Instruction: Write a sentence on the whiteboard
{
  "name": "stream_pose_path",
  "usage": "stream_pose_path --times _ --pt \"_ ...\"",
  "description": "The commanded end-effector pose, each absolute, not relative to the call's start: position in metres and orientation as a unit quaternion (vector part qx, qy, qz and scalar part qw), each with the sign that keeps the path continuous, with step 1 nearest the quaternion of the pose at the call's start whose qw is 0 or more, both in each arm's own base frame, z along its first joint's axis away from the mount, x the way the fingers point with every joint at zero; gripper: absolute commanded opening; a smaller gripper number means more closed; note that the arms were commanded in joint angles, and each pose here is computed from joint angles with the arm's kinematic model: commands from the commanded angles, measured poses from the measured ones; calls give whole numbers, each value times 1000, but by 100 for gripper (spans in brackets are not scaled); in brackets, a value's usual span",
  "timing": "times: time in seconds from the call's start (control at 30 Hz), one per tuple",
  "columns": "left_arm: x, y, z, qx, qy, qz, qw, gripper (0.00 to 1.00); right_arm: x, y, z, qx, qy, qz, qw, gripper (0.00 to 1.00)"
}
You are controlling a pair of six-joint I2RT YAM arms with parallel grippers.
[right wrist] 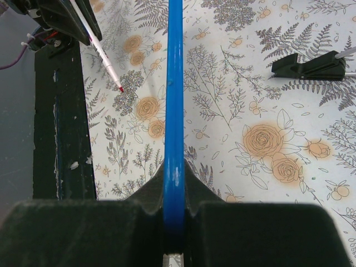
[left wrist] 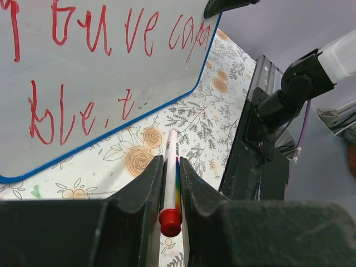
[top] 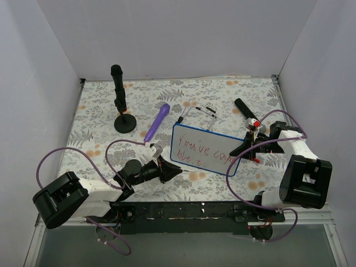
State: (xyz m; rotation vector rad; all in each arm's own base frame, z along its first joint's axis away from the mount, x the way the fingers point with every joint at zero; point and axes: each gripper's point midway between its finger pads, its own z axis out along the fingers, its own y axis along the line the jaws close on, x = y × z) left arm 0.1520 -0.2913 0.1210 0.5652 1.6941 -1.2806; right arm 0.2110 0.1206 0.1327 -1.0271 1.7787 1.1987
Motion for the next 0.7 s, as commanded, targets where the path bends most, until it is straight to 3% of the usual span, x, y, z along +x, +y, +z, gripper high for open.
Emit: stream_pose_path --times 0.0,0.67 --pt "164 -298 140 226 666 -514 490 0 208 114 122 -427 708 437 354 1" --pt "184 -305 132 223 686 -471 507 0 207 114 125 -429 706 435 359 1"
